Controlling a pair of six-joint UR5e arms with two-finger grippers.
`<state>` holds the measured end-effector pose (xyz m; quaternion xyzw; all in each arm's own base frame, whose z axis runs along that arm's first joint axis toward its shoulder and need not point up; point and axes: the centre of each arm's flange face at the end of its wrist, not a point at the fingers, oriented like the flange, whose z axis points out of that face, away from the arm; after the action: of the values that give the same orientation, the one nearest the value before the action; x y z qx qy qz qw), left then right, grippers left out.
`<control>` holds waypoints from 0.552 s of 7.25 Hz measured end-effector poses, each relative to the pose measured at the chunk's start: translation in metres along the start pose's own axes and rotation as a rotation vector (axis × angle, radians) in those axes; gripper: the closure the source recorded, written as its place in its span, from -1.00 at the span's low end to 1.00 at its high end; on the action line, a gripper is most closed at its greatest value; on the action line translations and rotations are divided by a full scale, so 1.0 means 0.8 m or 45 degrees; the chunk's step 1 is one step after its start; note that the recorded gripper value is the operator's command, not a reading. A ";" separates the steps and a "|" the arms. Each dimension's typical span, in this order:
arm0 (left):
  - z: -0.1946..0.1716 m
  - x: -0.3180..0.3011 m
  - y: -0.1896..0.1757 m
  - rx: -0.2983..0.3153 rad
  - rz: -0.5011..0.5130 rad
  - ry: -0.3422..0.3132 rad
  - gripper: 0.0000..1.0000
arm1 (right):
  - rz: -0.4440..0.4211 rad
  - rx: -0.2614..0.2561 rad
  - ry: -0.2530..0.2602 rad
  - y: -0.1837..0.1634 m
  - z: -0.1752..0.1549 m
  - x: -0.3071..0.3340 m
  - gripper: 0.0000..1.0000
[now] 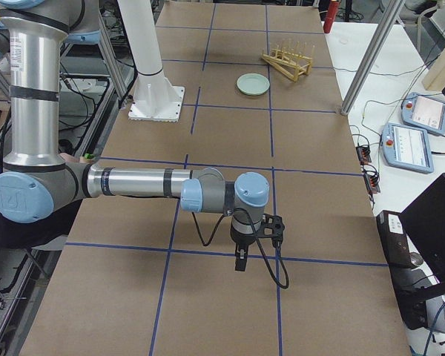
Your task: Place plate on table
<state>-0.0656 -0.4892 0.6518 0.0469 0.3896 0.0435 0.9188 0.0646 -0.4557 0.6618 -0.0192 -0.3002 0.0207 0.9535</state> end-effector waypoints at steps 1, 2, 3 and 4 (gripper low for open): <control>0.002 -0.001 0.000 -0.003 -0.044 0.000 -1.00 | 0.000 0.000 0.000 0.000 0.000 0.000 -1.00; 0.002 -0.001 0.000 -0.004 -0.097 0.000 -1.00 | 0.000 0.000 0.001 0.000 0.000 0.000 -1.00; 0.002 -0.001 0.000 -0.004 -0.145 0.000 -1.00 | 0.001 0.000 0.001 0.000 0.000 0.000 -1.00; 0.002 -0.002 0.000 -0.005 -0.172 -0.001 -1.00 | 0.001 0.000 0.001 0.000 0.000 0.000 -1.00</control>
<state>-0.0651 -0.4893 0.6541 0.0190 0.3913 -0.0178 0.9199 0.0646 -0.4557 0.6619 -0.0193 -0.2999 0.0209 0.9535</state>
